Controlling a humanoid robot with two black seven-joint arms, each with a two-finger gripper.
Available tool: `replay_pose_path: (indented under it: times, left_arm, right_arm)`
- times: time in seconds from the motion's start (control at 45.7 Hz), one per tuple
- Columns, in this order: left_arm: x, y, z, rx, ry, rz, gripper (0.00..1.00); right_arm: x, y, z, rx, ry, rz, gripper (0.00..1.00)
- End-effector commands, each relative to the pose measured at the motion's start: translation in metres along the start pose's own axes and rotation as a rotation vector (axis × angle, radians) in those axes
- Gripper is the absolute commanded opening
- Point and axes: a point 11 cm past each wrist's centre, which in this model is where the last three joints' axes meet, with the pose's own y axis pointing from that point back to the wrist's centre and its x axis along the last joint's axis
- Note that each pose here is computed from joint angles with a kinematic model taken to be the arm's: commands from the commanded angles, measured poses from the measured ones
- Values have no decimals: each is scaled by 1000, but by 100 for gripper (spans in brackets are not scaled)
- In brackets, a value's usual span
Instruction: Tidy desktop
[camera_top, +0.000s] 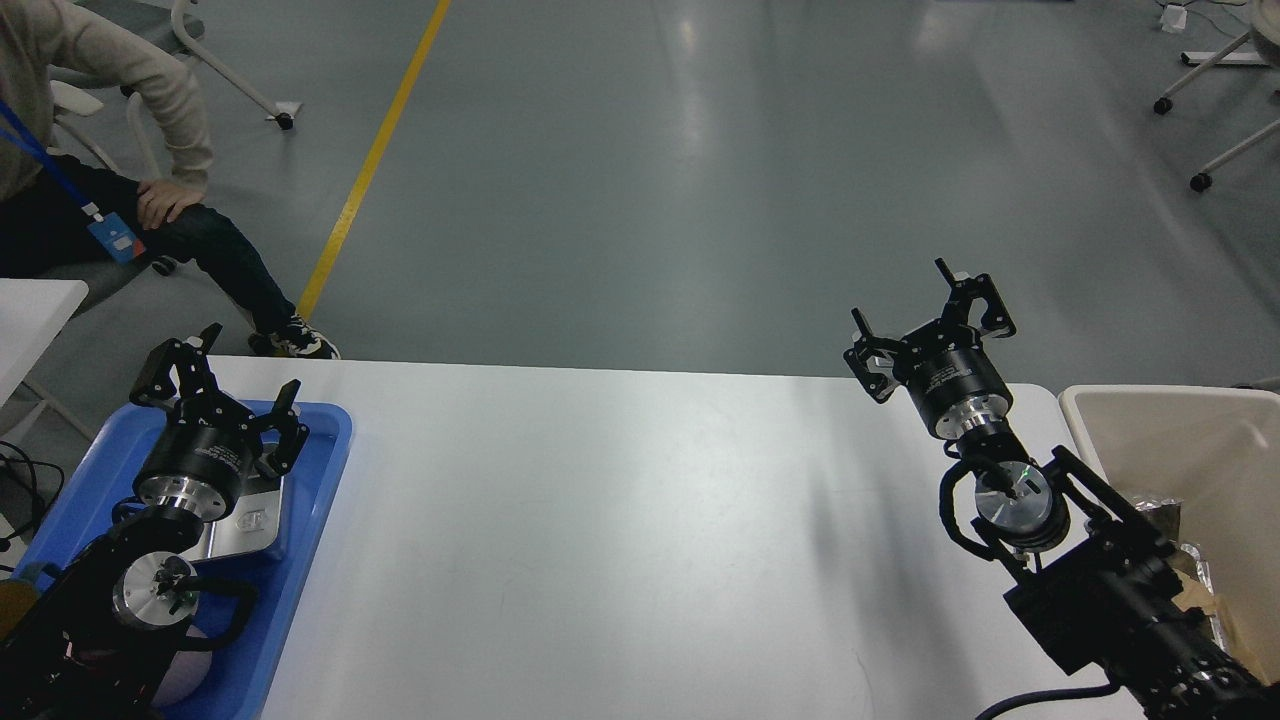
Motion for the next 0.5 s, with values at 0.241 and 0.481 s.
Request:
replay_pose_path:
  times: [0.241, 0.481]
  left_arm:
    - [3, 9, 16, -70, 32, -21, 96]
    - [-6, 22, 44, -133, 25, -67, 96]
  right_arm:
    - [25, 32, -7, 50, -57, 8, 100]
    - [29, 39, -27, 120, -80, 12, 100]
